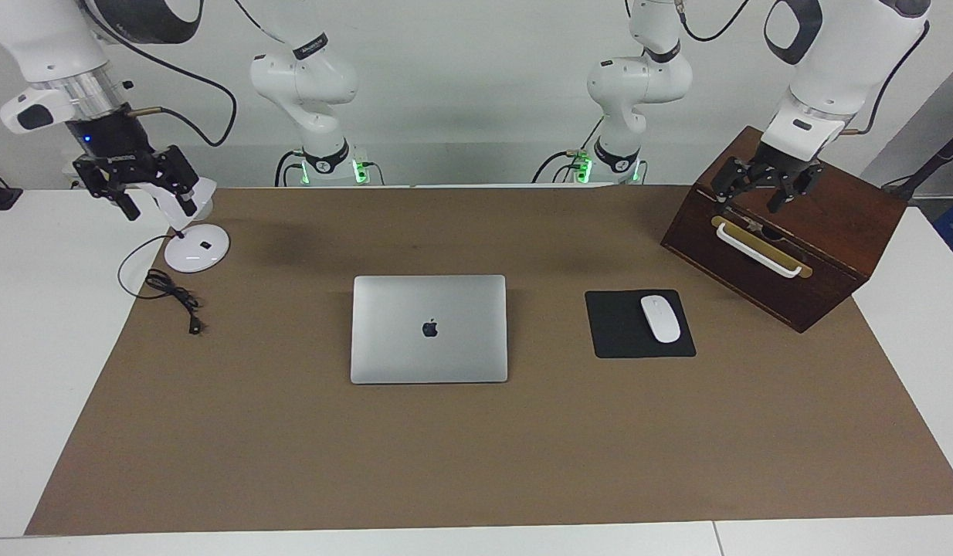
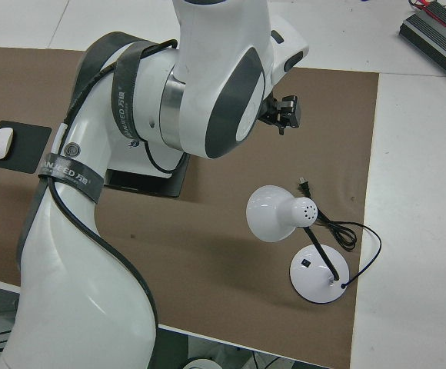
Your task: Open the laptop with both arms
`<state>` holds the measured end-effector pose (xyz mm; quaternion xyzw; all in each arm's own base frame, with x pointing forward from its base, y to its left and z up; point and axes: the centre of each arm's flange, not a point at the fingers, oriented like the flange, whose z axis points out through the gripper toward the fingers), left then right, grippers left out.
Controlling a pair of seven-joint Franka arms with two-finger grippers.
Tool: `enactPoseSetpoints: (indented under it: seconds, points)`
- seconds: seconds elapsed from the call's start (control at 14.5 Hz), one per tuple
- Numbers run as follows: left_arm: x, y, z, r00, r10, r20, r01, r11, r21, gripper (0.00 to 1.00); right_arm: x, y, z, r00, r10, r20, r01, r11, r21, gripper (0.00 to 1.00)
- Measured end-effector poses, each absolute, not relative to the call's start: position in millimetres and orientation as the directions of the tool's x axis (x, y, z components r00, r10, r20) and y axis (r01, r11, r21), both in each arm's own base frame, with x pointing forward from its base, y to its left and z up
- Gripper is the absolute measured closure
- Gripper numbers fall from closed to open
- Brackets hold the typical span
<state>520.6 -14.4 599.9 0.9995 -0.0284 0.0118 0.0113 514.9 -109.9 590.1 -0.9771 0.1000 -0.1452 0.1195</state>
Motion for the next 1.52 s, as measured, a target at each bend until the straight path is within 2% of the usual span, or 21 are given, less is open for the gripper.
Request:
enactPoseSetpoints:
  seconds: [0.28, 0.55, 0.9, 1.17, 1.24, 1.38, 1.52]
  points:
    - [520.6, -18.8, 600.0, 0.998, -0.064, 0.025, -0.065, -0.998, 0.021, 0.00, 522.9, -78.1, 562.1, 0.858, -0.459, 0.231, -0.328, -0.836, -0.441, 0.00]
    - [520.5, -20.4, 600.0, 0.998, -0.050, 0.025, -0.050, -0.999, 0.021, 0.00, 519.6, -35.3, 543.2, 0.715, -0.693, 0.090, -0.526, -0.618, -0.585, 0.00]
    - [520.9, -40.0, 601.3, 0.998, 0.057, 0.036, 0.056, -0.998, 0.024, 0.00, 514.2, 24.7, 533.9, 0.544, -0.837, -0.055, -0.670, -0.394, -0.629, 0.00]
    - [523.9, -52.9, 604.4, 0.995, 0.065, 0.072, 0.063, -0.998, 0.030, 0.00, 506.1, 42.3, 505.7, 0.512, -0.857, -0.053, -0.685, -0.370, -0.627, 0.00]
    - [524.0, -53.7, 604.5, 0.995, 0.068, 0.073, 0.065, -0.997, 0.031, 0.07, 504.2, 45.7, 500.6, 0.510, -0.859, -0.048, -0.684, -0.371, -0.629, 0.00]
    - [524.4, -55.7, 604.8, 0.995, 0.067, 0.078, 0.064, -0.997, 0.033, 0.35, 499.6, 57.2, 490.8, 0.506, -0.862, -0.030, -0.673, -0.373, -0.639, 0.00]
    - [525.5, -57.8, 604.7, 0.994, 0.067, 0.083, 0.064, -0.997, 0.039, 0.56, 490.7, 79.7, 477.1, 0.493, -0.870, -0.024, -0.660, -0.356, -0.661, 0.00]
